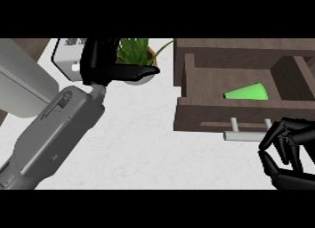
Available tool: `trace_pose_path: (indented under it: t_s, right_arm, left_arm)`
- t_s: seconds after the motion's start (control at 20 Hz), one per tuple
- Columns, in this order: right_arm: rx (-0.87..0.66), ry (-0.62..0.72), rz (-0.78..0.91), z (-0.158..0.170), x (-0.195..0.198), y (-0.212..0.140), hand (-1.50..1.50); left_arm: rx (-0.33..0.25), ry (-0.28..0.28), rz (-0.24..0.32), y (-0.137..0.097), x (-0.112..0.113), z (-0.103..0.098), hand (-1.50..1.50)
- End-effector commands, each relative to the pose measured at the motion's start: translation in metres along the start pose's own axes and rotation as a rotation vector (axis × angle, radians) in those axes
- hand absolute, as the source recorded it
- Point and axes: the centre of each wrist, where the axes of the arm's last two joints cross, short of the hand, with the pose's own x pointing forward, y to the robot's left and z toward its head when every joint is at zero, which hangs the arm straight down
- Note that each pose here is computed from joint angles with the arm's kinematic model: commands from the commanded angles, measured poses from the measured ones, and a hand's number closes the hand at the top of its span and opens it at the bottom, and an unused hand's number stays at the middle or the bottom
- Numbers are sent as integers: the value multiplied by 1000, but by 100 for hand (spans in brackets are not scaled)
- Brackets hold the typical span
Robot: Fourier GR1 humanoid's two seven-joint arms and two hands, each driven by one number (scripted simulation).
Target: Pick up the cup, place it into the drawer and close the drawer
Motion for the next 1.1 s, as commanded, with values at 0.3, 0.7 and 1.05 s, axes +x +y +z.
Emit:
trace_pose_path:
  t_s: [0.3,0.7,1.05]
  right_arm:
    - [77,71,255,-17,-19,18,150]
    - [226,106,591,-42,-66,48,150]
    - [244,162,613,-71,-108,65,-150]
  left_arm:
    - [22,25,39,77,6,87,-150]
    - [26,21,28,119,24,94,-150]
    - [74,21,12,154,15,114,-150]
